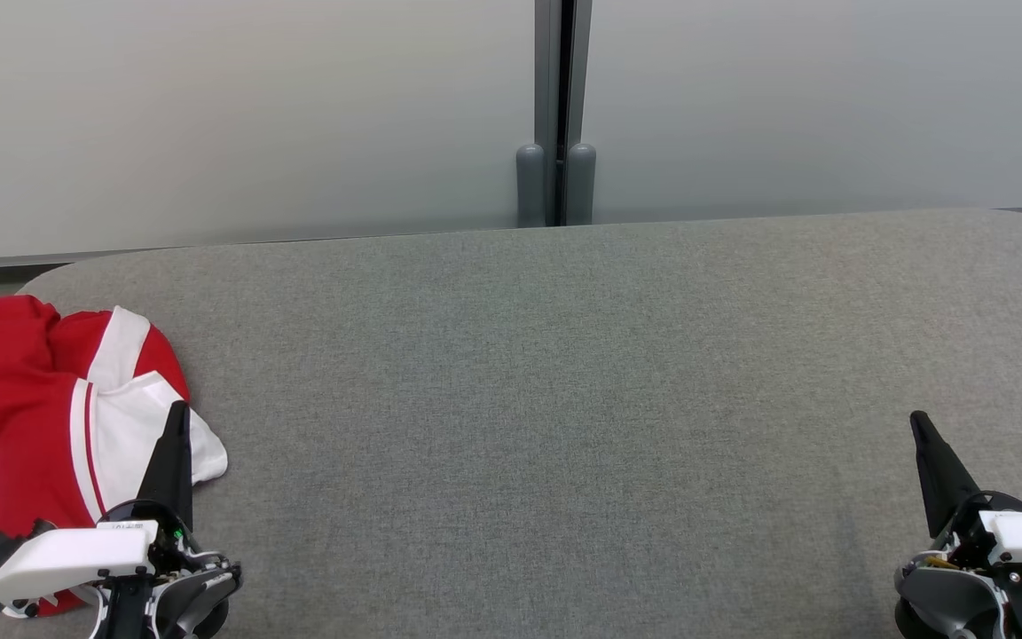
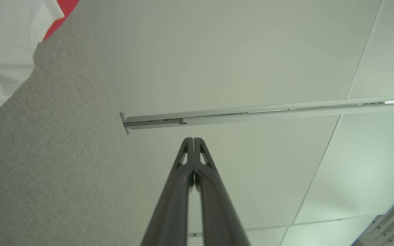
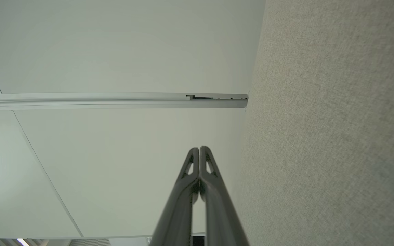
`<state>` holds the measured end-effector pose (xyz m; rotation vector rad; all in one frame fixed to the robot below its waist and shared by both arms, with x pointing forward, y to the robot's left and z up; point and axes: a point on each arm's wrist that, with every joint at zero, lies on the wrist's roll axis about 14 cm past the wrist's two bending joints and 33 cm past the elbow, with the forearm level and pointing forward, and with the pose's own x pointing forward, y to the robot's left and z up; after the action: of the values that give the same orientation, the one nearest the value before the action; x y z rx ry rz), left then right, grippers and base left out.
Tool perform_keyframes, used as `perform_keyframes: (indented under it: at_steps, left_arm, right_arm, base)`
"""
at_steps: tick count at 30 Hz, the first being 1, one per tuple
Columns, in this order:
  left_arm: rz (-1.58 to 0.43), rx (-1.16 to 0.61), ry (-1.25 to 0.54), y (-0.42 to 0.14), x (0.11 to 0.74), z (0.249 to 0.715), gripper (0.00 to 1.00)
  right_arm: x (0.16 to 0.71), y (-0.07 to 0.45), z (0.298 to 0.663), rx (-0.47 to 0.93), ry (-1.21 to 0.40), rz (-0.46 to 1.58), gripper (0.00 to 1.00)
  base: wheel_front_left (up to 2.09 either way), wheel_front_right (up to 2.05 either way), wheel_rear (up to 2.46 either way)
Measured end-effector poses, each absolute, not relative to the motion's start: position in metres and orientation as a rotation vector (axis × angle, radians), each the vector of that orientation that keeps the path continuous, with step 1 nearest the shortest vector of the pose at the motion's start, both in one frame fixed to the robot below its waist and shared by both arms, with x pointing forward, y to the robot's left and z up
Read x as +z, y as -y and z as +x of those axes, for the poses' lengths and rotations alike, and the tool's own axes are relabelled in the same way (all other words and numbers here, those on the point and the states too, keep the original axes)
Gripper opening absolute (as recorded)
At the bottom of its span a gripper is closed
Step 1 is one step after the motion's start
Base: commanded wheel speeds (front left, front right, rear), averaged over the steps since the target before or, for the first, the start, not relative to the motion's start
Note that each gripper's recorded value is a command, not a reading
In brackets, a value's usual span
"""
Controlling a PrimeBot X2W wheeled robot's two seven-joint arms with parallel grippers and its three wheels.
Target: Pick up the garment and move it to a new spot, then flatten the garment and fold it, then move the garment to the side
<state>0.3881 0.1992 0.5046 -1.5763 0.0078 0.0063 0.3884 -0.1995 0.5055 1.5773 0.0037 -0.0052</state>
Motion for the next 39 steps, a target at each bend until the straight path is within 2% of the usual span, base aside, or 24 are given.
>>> perform_keyframes:
  at_steps: [21,22,28,39]
  left_arm:
    - [-1.576,0.006,-0.008,-0.199,0.505,0.388,0.0]
    - [-1.577,0.01,-0.011,-0.199,0.503,0.388,1.0]
    - [-1.596,0.089,-0.076,-0.196,0.472,0.372,1.0]
    - [-1.566,0.083,-0.022,-0.197,0.484,0.374,1.0]
  right_arm:
    - [0.506,0.199,0.388,-0.005,-0.004,1.577,0.0]
    - [0.504,0.199,0.388,-0.009,-0.007,1.578,1.0]
    - [0.477,0.193,0.375,-0.07,-0.073,1.598,1.0]
    - [0.494,0.181,0.383,-0.022,-0.036,1.585,1.0]
  base:
    - [0.0,0.0,0.0]
    - [0.0,0.0,0.0]
    - [0.0,0.0,0.0]
    - [0.0,0.0,0.0]
